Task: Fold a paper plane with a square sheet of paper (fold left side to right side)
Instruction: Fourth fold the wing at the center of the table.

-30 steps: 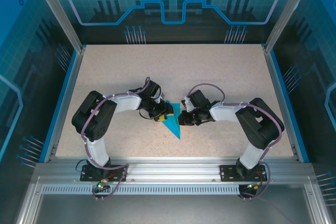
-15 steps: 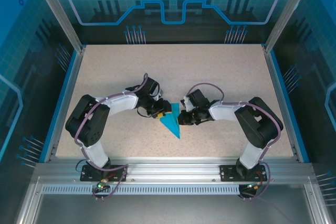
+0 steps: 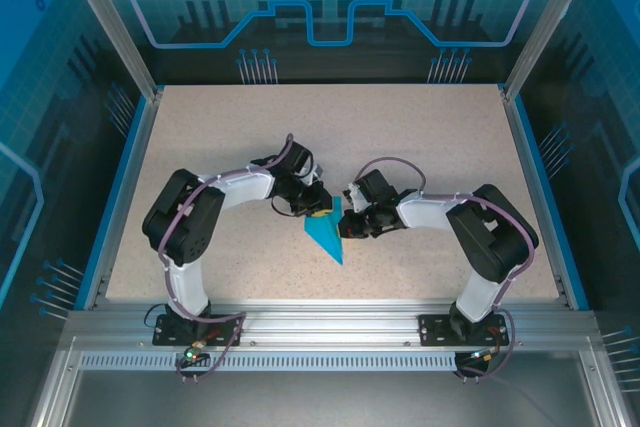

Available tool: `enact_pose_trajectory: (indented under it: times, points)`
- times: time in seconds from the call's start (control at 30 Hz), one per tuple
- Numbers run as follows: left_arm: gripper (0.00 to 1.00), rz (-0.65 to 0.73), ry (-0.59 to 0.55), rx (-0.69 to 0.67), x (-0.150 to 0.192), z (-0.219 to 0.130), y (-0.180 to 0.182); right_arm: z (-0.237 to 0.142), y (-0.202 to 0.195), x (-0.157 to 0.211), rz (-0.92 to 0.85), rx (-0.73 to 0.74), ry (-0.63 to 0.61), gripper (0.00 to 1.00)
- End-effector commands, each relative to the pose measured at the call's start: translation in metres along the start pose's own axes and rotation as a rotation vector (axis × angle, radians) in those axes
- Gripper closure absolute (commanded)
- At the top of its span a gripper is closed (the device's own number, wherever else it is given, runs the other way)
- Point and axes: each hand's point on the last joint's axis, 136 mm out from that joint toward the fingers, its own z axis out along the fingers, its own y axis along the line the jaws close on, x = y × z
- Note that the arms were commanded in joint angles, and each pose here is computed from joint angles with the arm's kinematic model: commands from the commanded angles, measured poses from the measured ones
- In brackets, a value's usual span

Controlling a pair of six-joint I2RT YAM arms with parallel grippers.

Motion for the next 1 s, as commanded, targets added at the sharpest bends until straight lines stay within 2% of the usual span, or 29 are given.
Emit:
enact_pose_trajectory:
  times: [0.0, 0.3, 0.67, 0.97]
  points:
    - [0.84, 0.041, 0.026, 0.024, -0.001, 0.006, -0.007, 0.014, -0.042, 0.042, 0.045, 0.175, 0.136, 0.98]
    - [0.85, 0.006, 0.039, -0.071, 0.005, 0.019, 0.025, 0.012, -0.047, 0.045, 0.037, 0.212, 0.157, 0.98]
    - [0.85, -0.014, 0.042, -0.141, 0.011, 0.022, 0.047, 0.012, -0.050, 0.049, 0.040, 0.225, 0.172, 0.98]
    - [0.86, -0.038, 0.054, -0.180, 0.021, 0.027, 0.066, 0.009, -0.036, 0.038, 0.027, 0.172, 0.134, 0.97]
